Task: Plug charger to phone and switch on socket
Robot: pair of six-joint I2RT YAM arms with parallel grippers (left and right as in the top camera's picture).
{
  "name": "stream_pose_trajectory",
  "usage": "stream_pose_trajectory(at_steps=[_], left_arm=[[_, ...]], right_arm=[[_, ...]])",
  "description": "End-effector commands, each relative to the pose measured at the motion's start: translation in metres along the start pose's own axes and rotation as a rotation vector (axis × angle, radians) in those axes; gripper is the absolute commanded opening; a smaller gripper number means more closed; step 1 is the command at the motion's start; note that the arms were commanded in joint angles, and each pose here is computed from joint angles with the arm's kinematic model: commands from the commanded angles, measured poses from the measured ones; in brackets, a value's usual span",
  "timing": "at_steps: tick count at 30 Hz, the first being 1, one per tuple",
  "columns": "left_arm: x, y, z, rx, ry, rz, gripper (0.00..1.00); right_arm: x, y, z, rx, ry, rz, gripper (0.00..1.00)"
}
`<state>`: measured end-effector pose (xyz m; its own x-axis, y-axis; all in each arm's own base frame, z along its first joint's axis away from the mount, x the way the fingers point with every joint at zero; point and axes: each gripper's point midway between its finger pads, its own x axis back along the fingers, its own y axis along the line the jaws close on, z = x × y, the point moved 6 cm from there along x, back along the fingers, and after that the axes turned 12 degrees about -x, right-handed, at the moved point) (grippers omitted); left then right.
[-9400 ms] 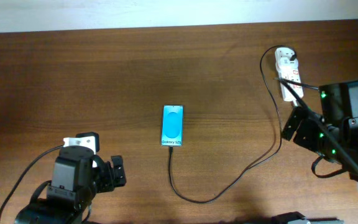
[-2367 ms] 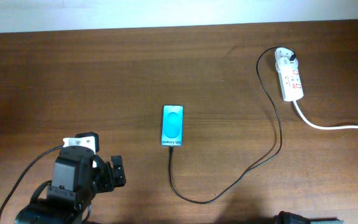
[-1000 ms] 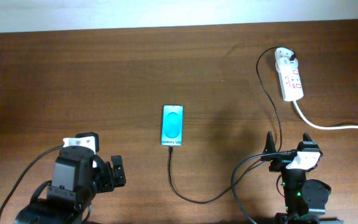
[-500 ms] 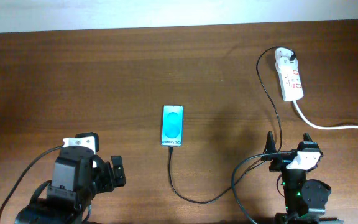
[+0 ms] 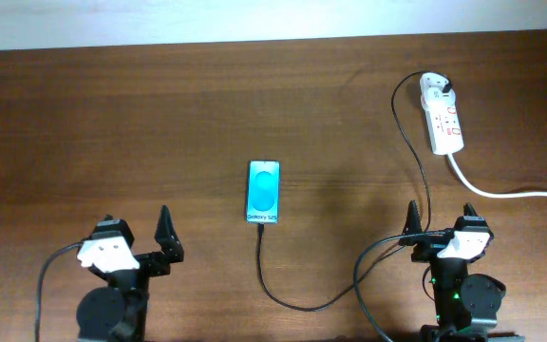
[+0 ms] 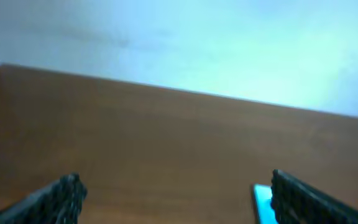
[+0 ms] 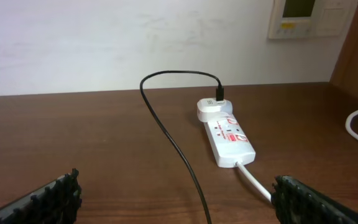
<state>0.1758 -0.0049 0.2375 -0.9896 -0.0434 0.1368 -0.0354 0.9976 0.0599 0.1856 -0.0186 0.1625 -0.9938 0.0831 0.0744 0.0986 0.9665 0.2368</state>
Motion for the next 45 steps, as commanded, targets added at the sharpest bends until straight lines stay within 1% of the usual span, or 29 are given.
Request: stream_pose_trajectory(at_steps=[1,4,7,12,19,22,45], left_arm=[[-0.009,0.006,0.023,-0.058,-0.047,-0.039,0.99],[-0.011,0.006,0.036,-0.095,-0.137,-0.046,0.99],[-0.015,0.009,0.048,-0.092,-0.157,-0.069,0.99],[-0.021,0.009,0.072,-0.195,-0.063,-0.068,0.99],[-0.021,0.009,0.073,-0.222,-0.057,-0.071,0.99],[-0.021,0.005,0.073,-0.223,-0.062,-0.029,0.99],[-0.021,0.005,0.073,-0.223,-0.061,-0.031,0.99]], right_arm=[[0.0,-0.001,0.002,-0.007,0.002,0.006,0.98],[0.0,-0.001,0.002,-0.007,0.002,0.006,0.98],[0.0,-0.001,0.002,-0.007,0.002,0.006,0.98],[0.0,-0.001,0.002,-0.007,0.002,0.006,0.98],[0.0,-0.001,0.002,-0.007,0.002,0.006,0.98],[0.0,-0.001,0.002,-0.007,0.002,0.006,0.98],[0.0,-0.001,0.002,-0.007,0.002,0.006,0.98]])
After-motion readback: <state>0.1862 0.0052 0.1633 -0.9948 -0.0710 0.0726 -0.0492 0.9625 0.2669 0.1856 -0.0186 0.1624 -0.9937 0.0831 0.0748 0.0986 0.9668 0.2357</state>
